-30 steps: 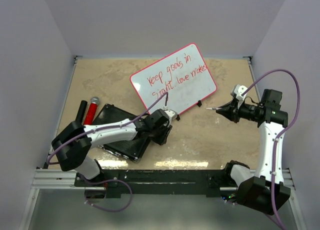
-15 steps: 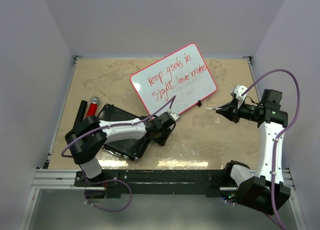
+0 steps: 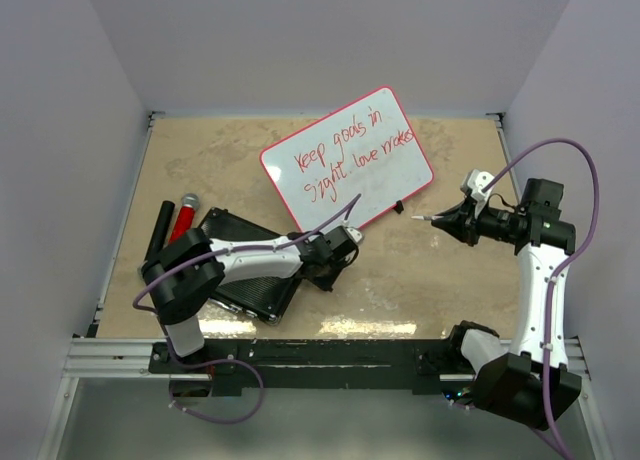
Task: Write a sentence on the whiteboard
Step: Open the pen cap at the center of the board, then insert the whiteboard marker without the cap into the pen cap.
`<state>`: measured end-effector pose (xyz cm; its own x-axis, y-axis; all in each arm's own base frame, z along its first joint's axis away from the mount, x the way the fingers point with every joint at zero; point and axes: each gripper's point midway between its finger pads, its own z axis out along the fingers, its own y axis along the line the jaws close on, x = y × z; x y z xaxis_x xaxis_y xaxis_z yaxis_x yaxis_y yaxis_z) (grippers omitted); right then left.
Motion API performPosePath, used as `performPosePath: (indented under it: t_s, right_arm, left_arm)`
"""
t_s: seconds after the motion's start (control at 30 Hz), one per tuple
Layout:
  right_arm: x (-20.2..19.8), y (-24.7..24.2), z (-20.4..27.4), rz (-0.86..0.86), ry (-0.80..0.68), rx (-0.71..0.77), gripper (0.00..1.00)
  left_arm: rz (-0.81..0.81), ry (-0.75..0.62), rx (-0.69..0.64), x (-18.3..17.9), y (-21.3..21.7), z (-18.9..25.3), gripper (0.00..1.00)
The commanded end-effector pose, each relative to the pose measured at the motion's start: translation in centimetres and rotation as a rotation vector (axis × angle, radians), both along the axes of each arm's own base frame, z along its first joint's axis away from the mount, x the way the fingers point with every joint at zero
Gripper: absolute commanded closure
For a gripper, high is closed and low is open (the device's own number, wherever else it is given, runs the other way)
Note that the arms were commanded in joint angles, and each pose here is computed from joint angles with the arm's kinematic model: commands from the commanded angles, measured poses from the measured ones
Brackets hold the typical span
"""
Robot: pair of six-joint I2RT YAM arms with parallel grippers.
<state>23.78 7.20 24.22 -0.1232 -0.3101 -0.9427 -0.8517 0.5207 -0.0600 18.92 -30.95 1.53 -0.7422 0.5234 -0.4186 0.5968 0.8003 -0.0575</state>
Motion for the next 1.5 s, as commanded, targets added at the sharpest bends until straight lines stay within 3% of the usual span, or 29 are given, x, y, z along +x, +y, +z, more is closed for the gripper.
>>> performPosePath:
  t_s: [0.0, 0.3, 0.53, 0.77, 0.93, 1.47]
  right_arm:
    - [0.1, 0.3, -0.1, 0.025, -0.021, -0.015, 1.0]
    - [0.2, 3.0, -2.1, 0.144, 0.07, -0.012, 1.0]
    - [-0.2, 6.3, -3.7, 0.297, 0.123, -0.018, 1.0]
    - [-2.1, 11.4, -5.9, 0.518, 0.187, -0.088, 1.0]
    - [-3.7, 14.0, -7.3, 0.629, 0.211, -0.148, 1.0]
    - [-2.6, 14.9, -8.1, 0.553, 0.182, -0.21, 1.0]
  left_arm:
    - [-0.05, -0.034, 0.048, 0.0, 0.5, -1.4, 0.99]
    - [-0.316, -0.362, -0.35, 1.1, -4.0, 4.6, 1.0]
    - [-0.389, -0.519, -0.428, 1.2, -3.4, 5.9, 1.0]
    - [-0.454, -0.705, -0.616, 0.1, -3.0, 8.8, 1.0]
    - [-0.495, -0.733, -0.644, -0.4, -3.0, 9.1, 1.0]
    - [-0.524, -0.745, -0.711, -1.2, -3.6, 9.8, 1.0]
